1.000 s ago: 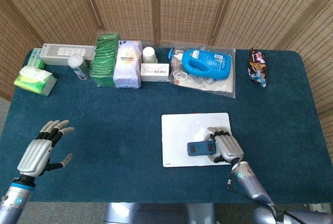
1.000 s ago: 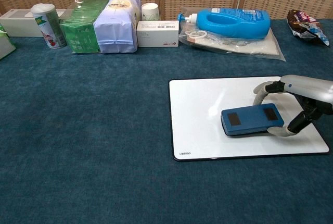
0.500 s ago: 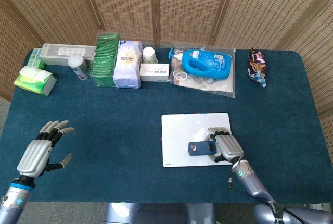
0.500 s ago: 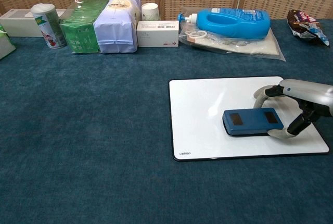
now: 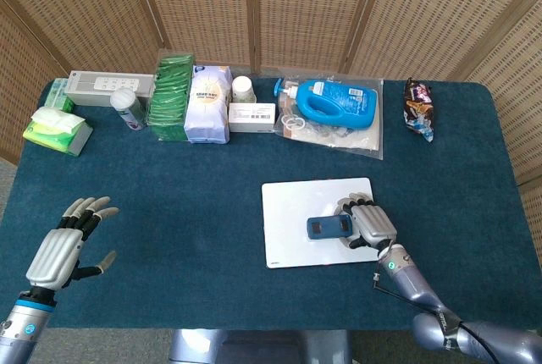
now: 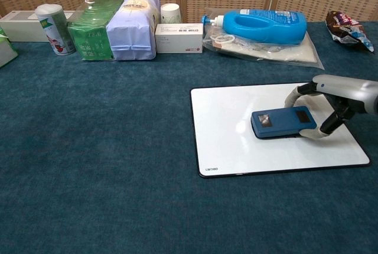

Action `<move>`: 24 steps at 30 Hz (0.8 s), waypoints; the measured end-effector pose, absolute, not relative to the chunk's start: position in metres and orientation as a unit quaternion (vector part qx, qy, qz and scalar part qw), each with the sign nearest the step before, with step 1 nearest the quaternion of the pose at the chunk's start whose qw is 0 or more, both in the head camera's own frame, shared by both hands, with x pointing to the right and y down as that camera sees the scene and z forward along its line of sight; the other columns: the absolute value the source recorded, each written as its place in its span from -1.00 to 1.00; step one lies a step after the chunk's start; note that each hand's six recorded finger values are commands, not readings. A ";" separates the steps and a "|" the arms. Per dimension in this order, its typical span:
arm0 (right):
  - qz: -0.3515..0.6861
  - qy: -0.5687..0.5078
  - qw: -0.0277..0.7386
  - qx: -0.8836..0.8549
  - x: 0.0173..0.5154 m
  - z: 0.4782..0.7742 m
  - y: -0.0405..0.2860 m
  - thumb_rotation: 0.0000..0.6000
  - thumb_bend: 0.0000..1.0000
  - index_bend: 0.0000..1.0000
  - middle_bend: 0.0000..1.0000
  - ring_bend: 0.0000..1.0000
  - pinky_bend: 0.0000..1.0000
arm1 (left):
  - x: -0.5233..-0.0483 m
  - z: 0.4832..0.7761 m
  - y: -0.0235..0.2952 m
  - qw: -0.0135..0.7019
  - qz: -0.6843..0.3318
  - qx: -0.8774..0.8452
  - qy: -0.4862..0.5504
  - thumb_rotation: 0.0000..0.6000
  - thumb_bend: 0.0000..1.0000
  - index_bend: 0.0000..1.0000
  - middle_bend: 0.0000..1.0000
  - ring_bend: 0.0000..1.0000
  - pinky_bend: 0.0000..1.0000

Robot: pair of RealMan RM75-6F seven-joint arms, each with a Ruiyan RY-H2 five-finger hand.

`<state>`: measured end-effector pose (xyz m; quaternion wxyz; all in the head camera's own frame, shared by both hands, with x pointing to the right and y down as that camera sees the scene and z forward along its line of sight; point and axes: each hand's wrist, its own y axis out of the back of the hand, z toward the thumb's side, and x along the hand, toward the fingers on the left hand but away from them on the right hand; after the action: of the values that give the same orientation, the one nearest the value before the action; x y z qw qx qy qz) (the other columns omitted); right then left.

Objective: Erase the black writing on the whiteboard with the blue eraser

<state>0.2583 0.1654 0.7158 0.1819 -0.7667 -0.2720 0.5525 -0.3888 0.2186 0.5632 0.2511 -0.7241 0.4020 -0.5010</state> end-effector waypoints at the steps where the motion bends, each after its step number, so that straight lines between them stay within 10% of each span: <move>1: 0.552 -0.273 0.183 -0.766 0.258 0.716 0.162 1.00 -0.39 -0.01 -0.77 -1.00 -1.00 | -0.390 0.563 0.219 0.251 -0.502 -0.723 0.403 1.00 -0.23 -0.63 -0.78 -1.00 -1.00; 24: 0.521 -0.284 0.213 -0.776 0.248 0.703 0.154 1.00 -0.39 -0.01 -0.86 -1.00 -1.00 | -0.386 0.563 0.219 0.252 -0.498 -0.727 0.401 1.00 -0.23 -0.63 -0.77 -1.00 -1.00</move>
<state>0.2477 0.1537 0.7029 0.2126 -0.7763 -0.2835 0.5213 -0.3859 0.2193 0.5628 0.2516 -0.7266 0.4008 -0.4981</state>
